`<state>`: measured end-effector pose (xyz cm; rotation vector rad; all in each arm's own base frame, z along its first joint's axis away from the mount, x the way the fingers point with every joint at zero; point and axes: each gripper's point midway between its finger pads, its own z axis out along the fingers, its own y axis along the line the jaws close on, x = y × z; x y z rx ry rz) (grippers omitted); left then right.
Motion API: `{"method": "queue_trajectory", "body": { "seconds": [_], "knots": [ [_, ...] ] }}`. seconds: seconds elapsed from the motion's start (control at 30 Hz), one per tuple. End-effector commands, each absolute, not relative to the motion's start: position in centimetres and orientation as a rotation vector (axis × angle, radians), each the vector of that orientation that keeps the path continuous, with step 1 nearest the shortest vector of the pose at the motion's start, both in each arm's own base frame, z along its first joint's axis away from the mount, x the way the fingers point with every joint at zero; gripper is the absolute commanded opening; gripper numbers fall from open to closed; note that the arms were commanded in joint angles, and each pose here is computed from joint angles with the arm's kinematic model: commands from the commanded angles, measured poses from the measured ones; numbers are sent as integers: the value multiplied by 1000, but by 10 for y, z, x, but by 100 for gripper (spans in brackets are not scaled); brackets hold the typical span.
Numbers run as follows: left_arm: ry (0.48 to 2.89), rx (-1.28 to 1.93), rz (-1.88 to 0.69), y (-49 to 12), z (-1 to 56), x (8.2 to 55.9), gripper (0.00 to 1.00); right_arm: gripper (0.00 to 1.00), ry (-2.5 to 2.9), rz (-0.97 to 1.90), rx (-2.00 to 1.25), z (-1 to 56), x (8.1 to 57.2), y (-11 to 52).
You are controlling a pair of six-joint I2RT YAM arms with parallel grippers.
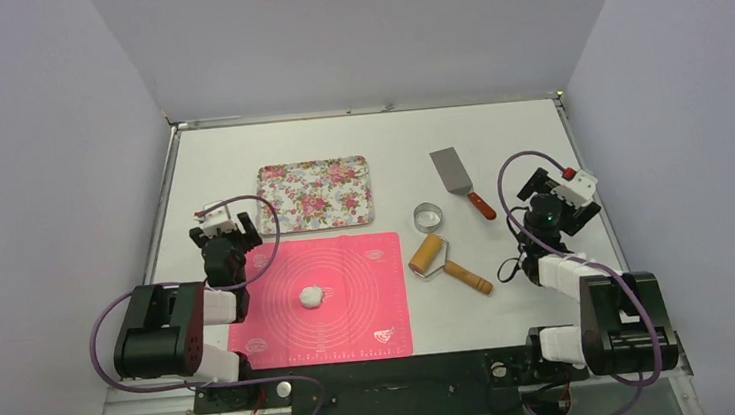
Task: Roll out the dumpling wrappers from the dough
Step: Pick up the rolling pin from the center of the board.
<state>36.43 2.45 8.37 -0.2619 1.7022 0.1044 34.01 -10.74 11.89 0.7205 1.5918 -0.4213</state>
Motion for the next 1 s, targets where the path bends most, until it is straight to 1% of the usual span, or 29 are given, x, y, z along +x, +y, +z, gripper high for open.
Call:
{"method": "queue_trajectory", "body": {
  "seconds": [0.0,0.07,0.17,0.3,0.43,0.47,0.57,0.6,0.63,0.7,0.73,0.77,0.8,0.83,0.87,0.9,0.93,0.97],
  "knots": [
    [1649,-263,89,22,100,372,86,100,1492,-433,806,136,329,-118],
    [1664,-225,77,17,99,375,89,100,1478,-431,811,146,326,-119],
    [1686,-155,38,6,97,378,89,100,1448,-400,874,161,321,-120],
    [1704,-52,-33,-7,104,383,89,100,1442,-308,848,190,326,-109],
    [1784,-63,-29,-4,132,400,88,100,1441,-270,819,213,323,-103],
    [1774,-56,-28,-4,142,402,88,100,1439,-262,814,216,322,-102],
    [1747,79,-40,-15,170,405,87,100,1432,-245,791,226,321,-99],
    [1721,190,-114,-35,184,403,87,100,1448,-236,773,227,320,-96],
    [1748,291,-136,-46,193,402,87,100,1443,-224,762,235,322,-95],
    [1752,555,-268,-96,220,393,87,100,1457,-197,731,244,323,-89],
    [1772,670,-324,-130,220,383,86,100,1475,-181,714,246,322,-85],
    [1804,785,-319,-146,227,378,85,100,1470,-167,705,253,323,-83],
    [1784,915,-362,-184,229,363,84,100,1478,-142,687,255,323,-79],
    [1791,1031,-356,-201,230,356,84,100,1470,-125,679,263,324,-77],
    [1786,1172,-415,-236,223,329,84,100,1488,-102,663,263,324,-72],
    [1752,1249,-425,-256,227,329,84,100,1503,-87,651,267,325,-69],
    [1740,1364,-477,-283,219,303,83,100,1515,-83,650,268,324,-68],
    [1724,1427,-491,-303,216,303,83,100,1533,-80,648,272,324,-67]
  ]
}}
